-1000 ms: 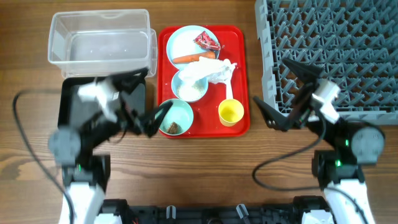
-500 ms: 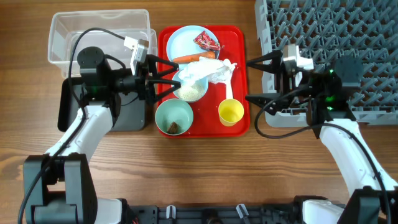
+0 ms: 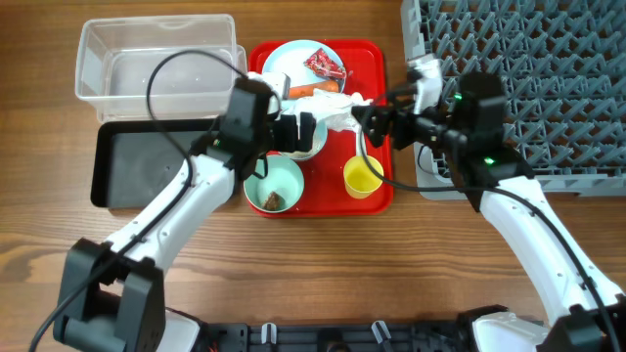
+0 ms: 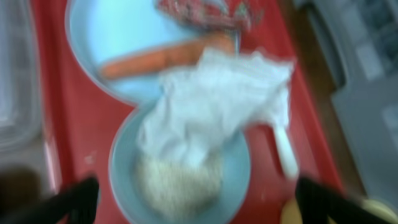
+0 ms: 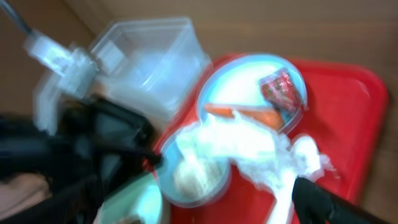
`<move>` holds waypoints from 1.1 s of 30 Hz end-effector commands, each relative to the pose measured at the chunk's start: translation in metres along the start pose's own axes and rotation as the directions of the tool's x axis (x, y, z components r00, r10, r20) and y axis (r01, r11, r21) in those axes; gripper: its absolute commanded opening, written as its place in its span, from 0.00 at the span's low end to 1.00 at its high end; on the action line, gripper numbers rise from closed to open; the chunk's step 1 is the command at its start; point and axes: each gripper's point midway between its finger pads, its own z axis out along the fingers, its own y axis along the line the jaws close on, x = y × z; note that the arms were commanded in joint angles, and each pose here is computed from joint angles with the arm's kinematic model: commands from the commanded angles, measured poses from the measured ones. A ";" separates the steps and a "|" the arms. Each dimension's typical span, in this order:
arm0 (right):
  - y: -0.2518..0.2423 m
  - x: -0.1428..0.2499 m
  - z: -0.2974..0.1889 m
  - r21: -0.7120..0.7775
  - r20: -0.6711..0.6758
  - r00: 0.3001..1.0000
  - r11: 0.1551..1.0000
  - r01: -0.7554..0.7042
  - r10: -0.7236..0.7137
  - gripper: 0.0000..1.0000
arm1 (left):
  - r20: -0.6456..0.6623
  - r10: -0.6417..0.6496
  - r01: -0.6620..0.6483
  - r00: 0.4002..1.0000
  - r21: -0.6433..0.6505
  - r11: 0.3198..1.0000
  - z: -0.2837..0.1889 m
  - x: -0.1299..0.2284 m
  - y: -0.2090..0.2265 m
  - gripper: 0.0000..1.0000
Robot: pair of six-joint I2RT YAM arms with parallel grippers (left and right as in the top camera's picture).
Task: Sort waste into correct bins and load items into the dishwasher rack
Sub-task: 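Grasp the white tissue on the plate with the left gripper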
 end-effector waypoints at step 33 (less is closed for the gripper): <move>-0.024 -0.034 -0.068 0.399 -0.202 0.972 0.917 -0.032 0.121 1.00 | -0.149 -0.151 0.122 0.977 -0.188 0.975 -0.013 -0.036 0.005 0.99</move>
